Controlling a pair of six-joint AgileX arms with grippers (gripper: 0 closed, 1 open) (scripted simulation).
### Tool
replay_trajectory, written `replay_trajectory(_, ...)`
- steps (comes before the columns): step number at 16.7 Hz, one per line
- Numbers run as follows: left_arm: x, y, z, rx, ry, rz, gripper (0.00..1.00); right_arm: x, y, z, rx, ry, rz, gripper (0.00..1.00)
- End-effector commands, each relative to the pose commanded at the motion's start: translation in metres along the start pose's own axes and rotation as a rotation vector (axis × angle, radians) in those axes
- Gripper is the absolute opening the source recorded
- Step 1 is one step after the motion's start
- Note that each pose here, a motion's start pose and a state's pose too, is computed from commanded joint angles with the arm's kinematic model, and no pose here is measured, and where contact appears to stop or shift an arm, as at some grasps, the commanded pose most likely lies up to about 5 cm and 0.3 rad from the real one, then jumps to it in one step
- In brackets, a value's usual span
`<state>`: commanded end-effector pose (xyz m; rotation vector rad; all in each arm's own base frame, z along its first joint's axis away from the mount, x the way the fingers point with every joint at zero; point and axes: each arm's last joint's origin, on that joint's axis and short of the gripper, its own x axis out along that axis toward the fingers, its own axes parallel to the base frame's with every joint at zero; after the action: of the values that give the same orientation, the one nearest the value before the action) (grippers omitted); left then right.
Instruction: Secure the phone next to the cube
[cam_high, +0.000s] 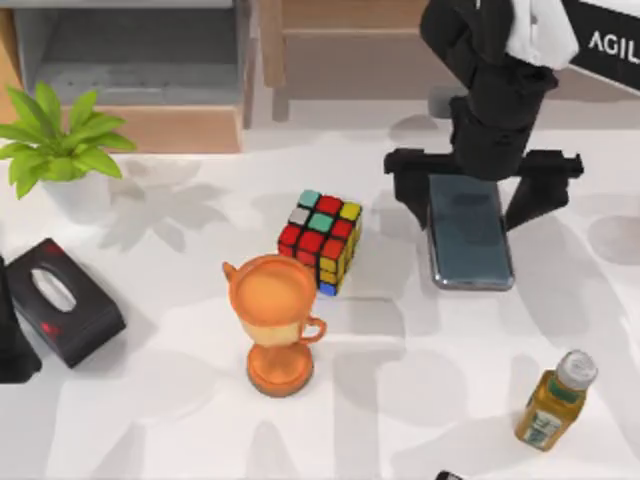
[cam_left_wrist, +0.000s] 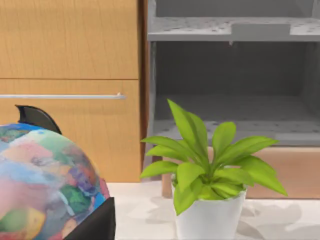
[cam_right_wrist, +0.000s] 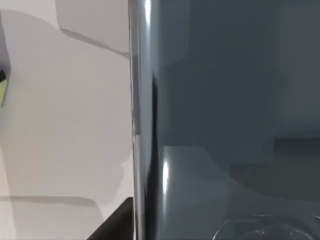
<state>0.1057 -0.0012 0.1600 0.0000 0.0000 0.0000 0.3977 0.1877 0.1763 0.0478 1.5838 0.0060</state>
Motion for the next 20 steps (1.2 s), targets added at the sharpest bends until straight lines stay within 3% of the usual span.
replay_trajectory(13,0.0000,0.0000,0.0000,0.000,0.000,0.000,1.00,0.0080,-0.0051,-0.0082,0.038,0.109,0.094,0.00)
replay_trajectory(20,0.0000,0.0000,0.0000,0.000,0.000,0.000,1.00,0.0026,-0.0031,-0.0093,0.027,0.090,0.127,0.00)
